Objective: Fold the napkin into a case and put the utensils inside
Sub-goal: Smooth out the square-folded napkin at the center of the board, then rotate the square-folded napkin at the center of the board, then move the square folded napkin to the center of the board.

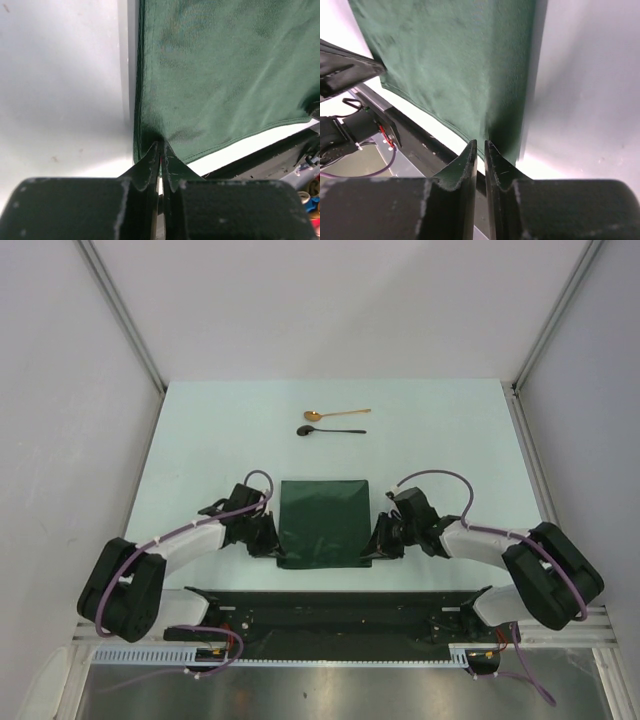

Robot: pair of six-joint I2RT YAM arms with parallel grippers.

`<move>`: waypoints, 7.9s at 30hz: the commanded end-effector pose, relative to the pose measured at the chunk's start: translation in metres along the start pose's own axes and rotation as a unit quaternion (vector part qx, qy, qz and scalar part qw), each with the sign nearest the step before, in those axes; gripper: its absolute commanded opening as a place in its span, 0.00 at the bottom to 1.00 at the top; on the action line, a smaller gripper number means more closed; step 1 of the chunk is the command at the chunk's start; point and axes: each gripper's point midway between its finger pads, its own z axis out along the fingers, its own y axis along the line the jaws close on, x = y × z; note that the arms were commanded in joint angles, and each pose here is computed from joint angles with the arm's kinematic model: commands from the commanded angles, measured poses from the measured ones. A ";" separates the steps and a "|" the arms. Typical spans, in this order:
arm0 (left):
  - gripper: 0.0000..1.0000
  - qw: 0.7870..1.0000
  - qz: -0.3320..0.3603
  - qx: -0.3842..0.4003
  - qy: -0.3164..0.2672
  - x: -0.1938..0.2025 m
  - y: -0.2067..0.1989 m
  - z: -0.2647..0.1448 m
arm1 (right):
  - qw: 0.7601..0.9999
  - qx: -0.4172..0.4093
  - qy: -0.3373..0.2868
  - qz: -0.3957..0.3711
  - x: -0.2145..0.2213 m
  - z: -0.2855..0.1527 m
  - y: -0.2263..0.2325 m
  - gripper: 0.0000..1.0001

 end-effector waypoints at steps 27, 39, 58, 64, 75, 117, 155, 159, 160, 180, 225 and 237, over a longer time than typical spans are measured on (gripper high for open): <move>0.24 0.988 -0.020 0.117 -0.102 -0.131 -0.084 -0.037 | 0.991 -0.062 -0.110 -0.033 -0.160 -0.010 0.046 0.33; 0.17 0.991 -0.085 0.002 -0.105 -0.205 -0.027 0.020 | 0.990 -0.095 -0.102 -0.009 -0.220 0.022 0.027 0.27; 0.30 0.988 -0.054 0.004 -0.147 -0.210 -0.042 -0.015 | 0.994 0.000 -0.101 -0.033 -0.204 -0.021 0.014 0.52; 0.44 0.974 0.027 0.105 -0.199 -0.192 -0.106 -0.098 | 0.997 0.039 -0.058 -0.025 -0.121 -0.052 -0.008 0.59; 0.48 0.956 0.108 0.207 -0.177 -0.096 -0.142 -0.132 | 0.997 -0.021 -0.077 -0.006 -0.018 -0.043 -0.011 0.58; 0.45 0.952 0.123 0.221 -0.169 -0.080 -0.156 -0.139 | 0.978 0.177 -0.101 0.043 -0.041 -0.041 -0.088 0.00; 0.59 0.986 0.082 0.142 -0.041 -0.101 -0.121 -0.010 | 0.932 0.316 -0.140 -0.109 -0.331 -0.113 -0.101 0.49; 0.61 0.988 0.062 0.140 -0.020 -0.103 -0.119 0.010 | 0.941 0.289 -0.167 -0.049 -0.294 -0.131 -0.088 0.62; 0.62 0.989 0.053 0.134 -0.014 -0.102 -0.116 0.015 | 0.946 0.274 -0.169 -0.048 -0.286 -0.131 -0.081 0.63; 0.58 0.996 0.037 0.076 0.022 -0.092 -0.102 0.055 | 0.974 0.136 -0.168 -0.070 -0.151 -0.118 -0.037 0.57; 0.00 0.994 -0.054 0.086 0.026 -0.012 -0.054 0.039 | 0.977 0.158 -0.139 0.019 -0.071 -0.101 -0.053 0.46; 0.33 0.993 -0.061 0.095 0.018 0.000 -0.048 0.029 | 0.985 0.137 -0.106 0.016 -0.060 -0.065 -0.044 0.37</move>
